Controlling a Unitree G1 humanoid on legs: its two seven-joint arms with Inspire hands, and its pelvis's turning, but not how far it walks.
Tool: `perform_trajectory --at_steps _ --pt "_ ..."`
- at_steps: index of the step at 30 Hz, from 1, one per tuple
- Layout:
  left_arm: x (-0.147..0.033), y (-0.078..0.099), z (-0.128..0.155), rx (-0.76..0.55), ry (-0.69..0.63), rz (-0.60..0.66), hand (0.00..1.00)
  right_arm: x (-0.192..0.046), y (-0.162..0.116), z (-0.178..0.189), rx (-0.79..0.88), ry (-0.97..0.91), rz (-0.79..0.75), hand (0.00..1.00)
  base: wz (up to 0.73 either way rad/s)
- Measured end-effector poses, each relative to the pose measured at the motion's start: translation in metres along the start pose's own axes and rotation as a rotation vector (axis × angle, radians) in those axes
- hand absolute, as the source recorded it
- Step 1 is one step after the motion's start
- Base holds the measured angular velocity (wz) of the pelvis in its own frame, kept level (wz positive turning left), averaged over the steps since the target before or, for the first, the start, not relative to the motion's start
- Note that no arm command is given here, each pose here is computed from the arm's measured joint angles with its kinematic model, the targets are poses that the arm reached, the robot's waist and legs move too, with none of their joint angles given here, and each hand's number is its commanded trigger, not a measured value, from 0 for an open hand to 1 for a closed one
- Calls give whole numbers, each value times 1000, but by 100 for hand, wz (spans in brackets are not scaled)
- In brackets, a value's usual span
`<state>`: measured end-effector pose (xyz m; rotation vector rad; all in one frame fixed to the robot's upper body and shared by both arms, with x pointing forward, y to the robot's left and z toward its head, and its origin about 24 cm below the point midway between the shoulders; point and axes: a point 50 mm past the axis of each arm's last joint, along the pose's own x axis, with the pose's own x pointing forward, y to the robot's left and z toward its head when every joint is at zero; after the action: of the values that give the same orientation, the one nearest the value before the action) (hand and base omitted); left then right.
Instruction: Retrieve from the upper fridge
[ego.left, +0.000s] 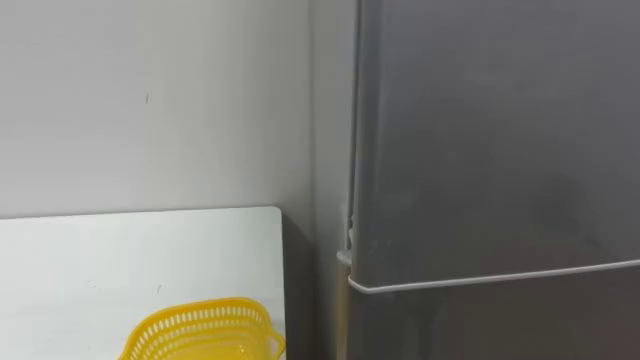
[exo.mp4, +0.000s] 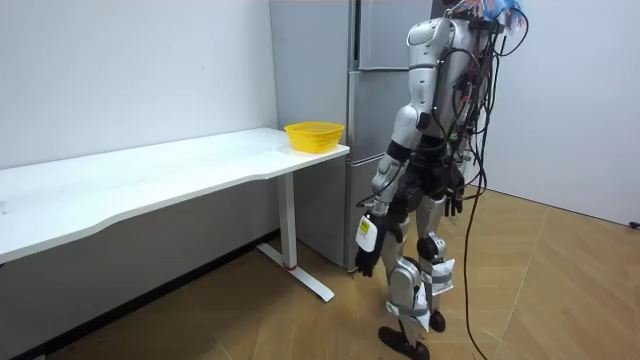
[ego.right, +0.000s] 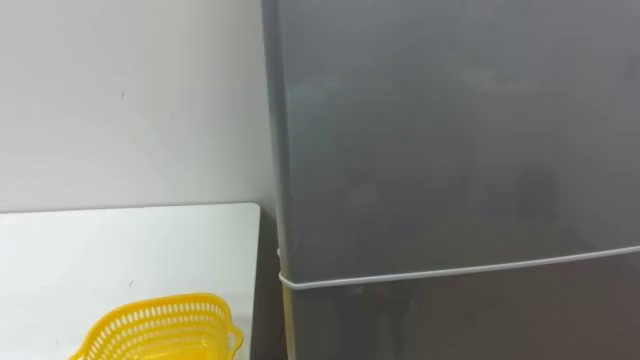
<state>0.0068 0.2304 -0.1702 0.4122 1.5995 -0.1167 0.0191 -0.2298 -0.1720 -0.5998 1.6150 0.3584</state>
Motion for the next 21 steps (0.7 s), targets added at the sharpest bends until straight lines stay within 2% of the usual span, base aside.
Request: perform_trajectory --at_steps 12,21 --pt "0 1 3 13 -13 -9 0 0 -1 1 29 -21 -3 0 0" --pt "0 2 4 20 -16 24 0 0 2 -3 147 -24 26 0 0"
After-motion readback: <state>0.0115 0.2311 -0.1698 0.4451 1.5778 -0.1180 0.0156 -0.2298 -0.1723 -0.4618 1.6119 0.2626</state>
